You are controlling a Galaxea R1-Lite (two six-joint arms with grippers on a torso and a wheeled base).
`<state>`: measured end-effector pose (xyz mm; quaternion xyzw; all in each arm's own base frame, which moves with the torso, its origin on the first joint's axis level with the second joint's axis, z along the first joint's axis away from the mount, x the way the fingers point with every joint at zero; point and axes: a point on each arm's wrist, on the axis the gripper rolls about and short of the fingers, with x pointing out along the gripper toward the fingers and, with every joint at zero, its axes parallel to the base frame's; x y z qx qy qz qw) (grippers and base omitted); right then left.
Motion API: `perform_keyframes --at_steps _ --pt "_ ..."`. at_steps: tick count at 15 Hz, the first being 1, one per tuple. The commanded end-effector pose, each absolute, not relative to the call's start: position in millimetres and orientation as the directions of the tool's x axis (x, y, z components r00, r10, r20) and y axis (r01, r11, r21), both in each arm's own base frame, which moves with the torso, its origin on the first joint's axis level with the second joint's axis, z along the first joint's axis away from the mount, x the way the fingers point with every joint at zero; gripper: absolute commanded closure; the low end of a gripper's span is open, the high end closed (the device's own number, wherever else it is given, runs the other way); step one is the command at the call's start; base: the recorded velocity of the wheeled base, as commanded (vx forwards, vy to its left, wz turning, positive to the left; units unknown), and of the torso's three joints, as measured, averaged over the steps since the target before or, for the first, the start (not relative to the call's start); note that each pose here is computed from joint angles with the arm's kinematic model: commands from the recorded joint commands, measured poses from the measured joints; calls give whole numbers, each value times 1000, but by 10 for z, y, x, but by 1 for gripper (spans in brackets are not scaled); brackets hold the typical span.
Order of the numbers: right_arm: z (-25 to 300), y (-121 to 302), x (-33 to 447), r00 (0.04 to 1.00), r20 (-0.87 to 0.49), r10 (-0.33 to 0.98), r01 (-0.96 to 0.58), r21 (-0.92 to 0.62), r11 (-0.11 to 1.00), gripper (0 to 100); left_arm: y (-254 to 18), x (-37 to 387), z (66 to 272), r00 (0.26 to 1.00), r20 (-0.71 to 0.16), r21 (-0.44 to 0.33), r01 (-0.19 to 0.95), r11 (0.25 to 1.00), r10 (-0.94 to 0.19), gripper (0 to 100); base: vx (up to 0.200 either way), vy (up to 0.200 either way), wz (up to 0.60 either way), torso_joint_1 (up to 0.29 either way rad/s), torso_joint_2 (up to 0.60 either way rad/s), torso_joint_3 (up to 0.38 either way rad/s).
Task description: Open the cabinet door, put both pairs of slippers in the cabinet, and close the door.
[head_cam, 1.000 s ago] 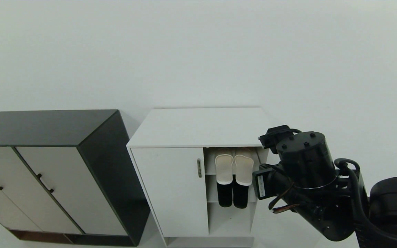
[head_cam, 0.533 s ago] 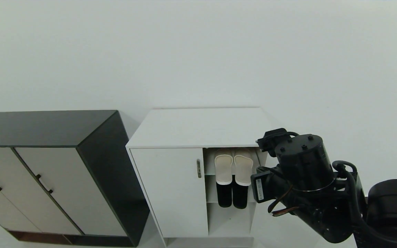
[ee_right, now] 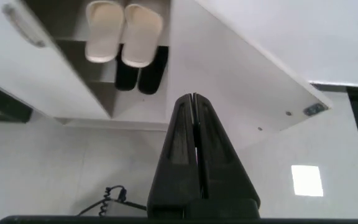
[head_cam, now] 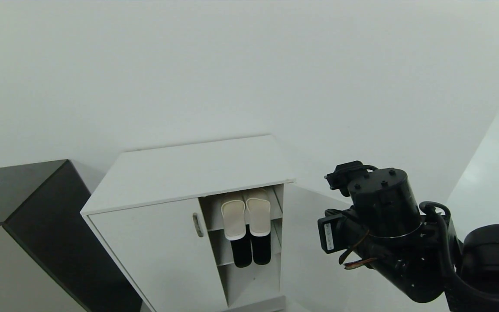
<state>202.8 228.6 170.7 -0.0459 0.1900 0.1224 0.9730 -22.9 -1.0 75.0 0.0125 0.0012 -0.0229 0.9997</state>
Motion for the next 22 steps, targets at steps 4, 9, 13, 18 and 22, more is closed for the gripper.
perform_keyframes --at_steps 4,9,13,18,22 --pt "1753 2092 2381 929 -347 131 -143 -9 990 100 -10 -228 750 999 -5 24 45 999 -44 100 0 0 0 0 0 0" --pt "1717 1830 2771 933 -358 39 -40 4 999 100 -10 -228 750 999 -5 24 46 999 -46 100 0 0 0 0 0 0" --pt "1643 1707 3043 929 -369 -13 19 11 1000 100 -10 -228 750 999 -5 24 46 999 -46 100 -200 0 0 5 5 1" --pt "1631 1575 3399 935 -354 -25 45 50 998 100 -10 -228 750 999 -5 24 46 999 -46 100 -80 0 0 -3 0 -1" --pt "1416 1456 3856 927 -368 -69 96 56 994 100 -10 -228 750 999 -5 24 45 999 -44 100 0 0 0 0 0 0"
